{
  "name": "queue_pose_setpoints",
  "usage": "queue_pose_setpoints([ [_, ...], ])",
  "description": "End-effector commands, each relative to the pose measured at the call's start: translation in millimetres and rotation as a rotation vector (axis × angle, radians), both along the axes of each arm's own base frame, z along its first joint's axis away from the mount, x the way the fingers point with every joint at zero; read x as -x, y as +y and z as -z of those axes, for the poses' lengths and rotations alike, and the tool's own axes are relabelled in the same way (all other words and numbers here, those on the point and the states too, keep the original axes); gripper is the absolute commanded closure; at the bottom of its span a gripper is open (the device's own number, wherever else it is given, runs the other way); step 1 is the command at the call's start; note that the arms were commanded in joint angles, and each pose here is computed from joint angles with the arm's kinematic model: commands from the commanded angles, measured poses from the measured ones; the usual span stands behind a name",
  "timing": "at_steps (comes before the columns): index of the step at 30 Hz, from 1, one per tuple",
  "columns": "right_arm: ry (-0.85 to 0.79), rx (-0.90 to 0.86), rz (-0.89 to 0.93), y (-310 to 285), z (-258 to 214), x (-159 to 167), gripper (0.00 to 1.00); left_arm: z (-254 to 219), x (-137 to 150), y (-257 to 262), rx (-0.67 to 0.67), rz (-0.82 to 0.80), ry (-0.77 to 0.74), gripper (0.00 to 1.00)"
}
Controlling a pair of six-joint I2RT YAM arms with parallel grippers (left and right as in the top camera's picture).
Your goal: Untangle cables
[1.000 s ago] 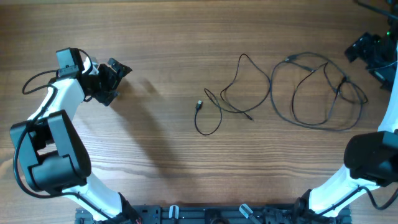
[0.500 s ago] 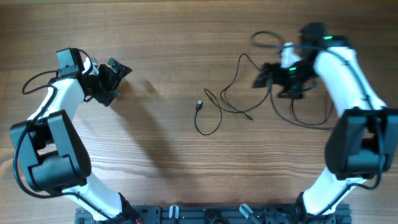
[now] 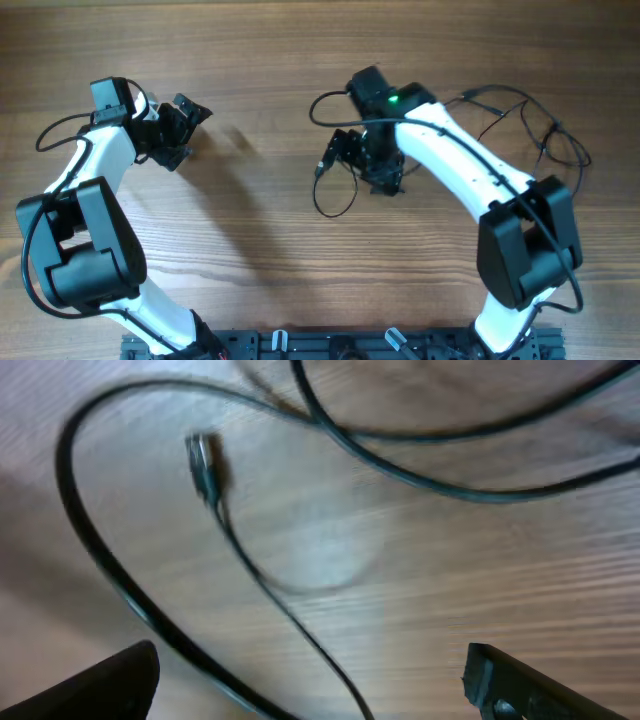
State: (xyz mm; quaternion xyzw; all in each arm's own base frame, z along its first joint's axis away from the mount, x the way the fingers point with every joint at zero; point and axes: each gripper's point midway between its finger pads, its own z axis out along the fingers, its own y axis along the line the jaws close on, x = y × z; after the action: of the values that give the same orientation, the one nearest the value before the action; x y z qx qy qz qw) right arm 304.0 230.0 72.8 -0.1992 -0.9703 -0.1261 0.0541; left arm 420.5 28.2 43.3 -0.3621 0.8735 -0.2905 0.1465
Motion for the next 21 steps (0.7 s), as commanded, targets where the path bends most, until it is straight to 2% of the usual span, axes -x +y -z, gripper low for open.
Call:
queue_pose_setpoints([
  [1, -0.170, 0.120, -0.138, -2.1, 8.7, -20.1, 0.00, 7.1, 2.8, -0.4, -0.012, 0.016, 0.009, 0.00],
  [2, -0.251, 0.106, -0.326, 6.4, 6.9, -27.1, 0.00, 7.1, 2.8, -0.4, -0.012, 0.016, 0.009, 0.00],
  [3, -0.295, 0.100, -0.437, 10.4, 5.8, -30.7, 0.00, 7.1, 2.8, -0.4, -0.012, 0.016, 0.009, 0.00],
  [6, -0.343, 0.102, -0.615, 11.8, 4.9, -32.8, 0.00, 7.1, 2.8, -0.4, -0.012, 0.016, 0.009, 0.00],
  [7, -0.372, 0.106, -0.671, 13.0, 4.1, -36.3, 0.03, 7.1, 2.8, -0.4, -0.012, 0.016, 0.009, 0.00],
  [8, -0.427, 0.138, -0.710, 11.5, 2.0, -48.2, 0.20, 7.1, 2.8, -0.4, -0.012, 0.016, 0.009, 0.00],
  [10, -0.494, 0.202, -0.702, 6.1, -1.8, -66.1, 0.41, 7.1, 2.8, -0.4, -0.012, 0.016, 0.009, 0.00],
  [11, -0.529, 0.220, -0.734, 6.7, -4.0, -72.6, 0.55, 7.1, 2.8, -0.4, -0.012, 0.016, 0.009, 0.00],
  [13, -0.548, 0.228, -0.796, 7.8, -4.8, -74.4, 0.86, 7.1, 2.8, -0.4, -0.012, 0.016, 0.009, 0.00],
  [14, -0.540, 0.233, -0.820, 6.1, -3.8, -72.3, 0.96, 7.1, 2.8, -0.4, -0.012, 0.016, 0.009, 0.00],
  [18, -0.492, 0.320, -0.818, -13.6, -0.3, -69.0, 0.94, 7.1, 2.8, -0.4, -0.012, 0.016, 0.009, 0.00],
  [19, -0.486, 0.328, -0.819, -15.4, 0.1, -68.2, 0.74, 7.1, 2.8, -0.4, -0.012, 0.016, 0.009, 0.00],
  [21, -0.477, 0.328, -0.821, -16.2, 0.7, -66.3, 0.71, 7.1, 2.8, -0.4, -0.012, 0.016, 0.009, 0.00],
])
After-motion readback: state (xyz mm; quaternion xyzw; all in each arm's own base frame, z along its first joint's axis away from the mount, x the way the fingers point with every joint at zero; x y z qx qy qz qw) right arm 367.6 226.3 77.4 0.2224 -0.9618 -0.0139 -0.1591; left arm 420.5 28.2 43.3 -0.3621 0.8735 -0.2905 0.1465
